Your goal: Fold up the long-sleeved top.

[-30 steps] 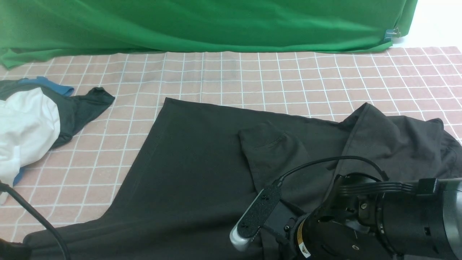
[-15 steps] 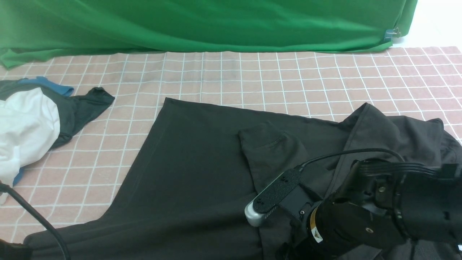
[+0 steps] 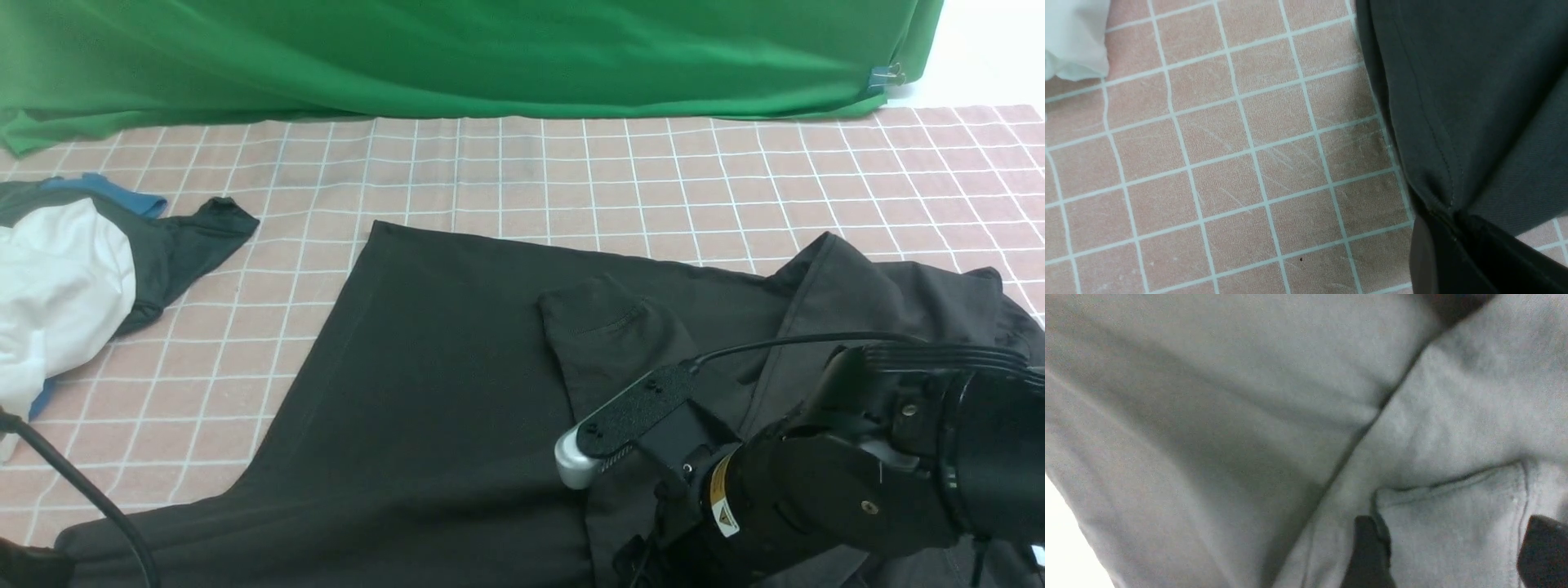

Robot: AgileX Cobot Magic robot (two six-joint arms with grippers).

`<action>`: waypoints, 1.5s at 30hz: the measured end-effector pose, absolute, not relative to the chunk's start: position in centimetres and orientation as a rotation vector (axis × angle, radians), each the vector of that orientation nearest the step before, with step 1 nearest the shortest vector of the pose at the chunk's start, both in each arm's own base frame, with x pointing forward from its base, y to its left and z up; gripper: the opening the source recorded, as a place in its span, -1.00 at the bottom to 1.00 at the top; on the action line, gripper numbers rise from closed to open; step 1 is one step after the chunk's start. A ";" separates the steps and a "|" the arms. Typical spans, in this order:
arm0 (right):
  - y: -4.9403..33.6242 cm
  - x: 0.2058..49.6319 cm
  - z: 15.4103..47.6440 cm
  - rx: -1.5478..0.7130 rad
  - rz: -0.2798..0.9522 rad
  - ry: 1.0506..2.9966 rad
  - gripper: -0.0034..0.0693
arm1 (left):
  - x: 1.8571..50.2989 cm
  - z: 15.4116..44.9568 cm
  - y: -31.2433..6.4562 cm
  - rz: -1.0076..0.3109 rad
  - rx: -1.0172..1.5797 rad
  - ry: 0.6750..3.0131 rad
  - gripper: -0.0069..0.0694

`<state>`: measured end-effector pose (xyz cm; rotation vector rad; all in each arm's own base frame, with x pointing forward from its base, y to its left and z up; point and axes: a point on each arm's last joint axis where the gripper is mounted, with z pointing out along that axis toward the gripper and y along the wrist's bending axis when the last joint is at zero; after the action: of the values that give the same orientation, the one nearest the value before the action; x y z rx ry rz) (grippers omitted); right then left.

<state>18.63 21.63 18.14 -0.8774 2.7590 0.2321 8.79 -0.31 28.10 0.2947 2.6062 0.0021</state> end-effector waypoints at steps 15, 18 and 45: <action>22.2 19.3 15.2 -0.915 0.162 2.827 0.28 | 8.8 28.1 -0.5 -0.025 0.289 2.602 -0.73; 22.1 19.4 15.2 -0.927 0.148 2.821 -0.09 | 8.8 28.1 -0.5 -0.025 0.289 2.602 -0.73; 23.5 20.5 27.3 -0.780 0.446 2.462 -0.52 | 8.8 28.1 -0.5 -0.028 0.288 2.599 -0.73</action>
<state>20.50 23.50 27.30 -0.7801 2.4625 0.4464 8.84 -0.50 28.13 0.2876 2.5988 -0.0279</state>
